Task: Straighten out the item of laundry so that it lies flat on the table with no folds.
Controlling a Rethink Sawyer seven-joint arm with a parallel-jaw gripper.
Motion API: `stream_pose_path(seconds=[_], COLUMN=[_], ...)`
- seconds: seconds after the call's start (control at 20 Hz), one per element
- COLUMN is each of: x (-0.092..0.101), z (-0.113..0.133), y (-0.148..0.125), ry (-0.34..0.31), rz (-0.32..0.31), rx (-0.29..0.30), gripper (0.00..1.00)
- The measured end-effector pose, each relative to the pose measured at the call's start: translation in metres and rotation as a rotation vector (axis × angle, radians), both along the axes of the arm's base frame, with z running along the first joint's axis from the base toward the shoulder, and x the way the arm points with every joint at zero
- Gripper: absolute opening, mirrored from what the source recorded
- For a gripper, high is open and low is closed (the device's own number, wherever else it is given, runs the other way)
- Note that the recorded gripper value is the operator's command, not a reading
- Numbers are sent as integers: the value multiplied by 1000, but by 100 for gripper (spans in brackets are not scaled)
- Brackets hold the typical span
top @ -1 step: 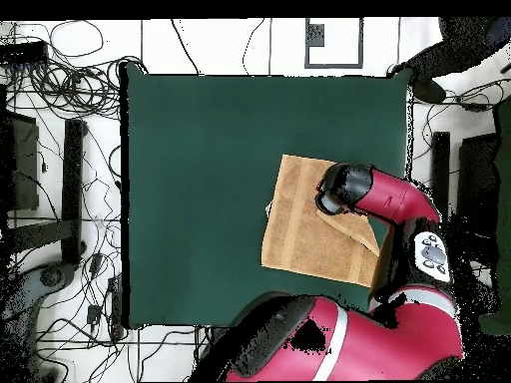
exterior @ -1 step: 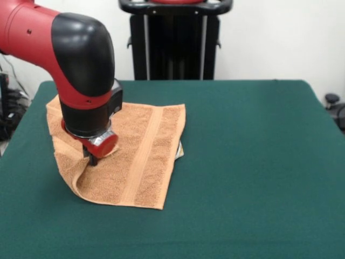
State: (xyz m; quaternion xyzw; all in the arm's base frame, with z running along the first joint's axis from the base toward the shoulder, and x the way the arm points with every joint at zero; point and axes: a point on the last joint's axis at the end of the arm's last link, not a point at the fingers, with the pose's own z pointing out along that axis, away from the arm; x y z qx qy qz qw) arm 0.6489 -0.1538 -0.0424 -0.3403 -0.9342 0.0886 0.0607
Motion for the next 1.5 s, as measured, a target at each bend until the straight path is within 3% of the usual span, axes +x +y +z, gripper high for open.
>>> stream_pose_path(seconds=[1.5], x=[3], z=[0], y=[8], ry=[10], rz=[105], rx=[-1], gripper=[0])
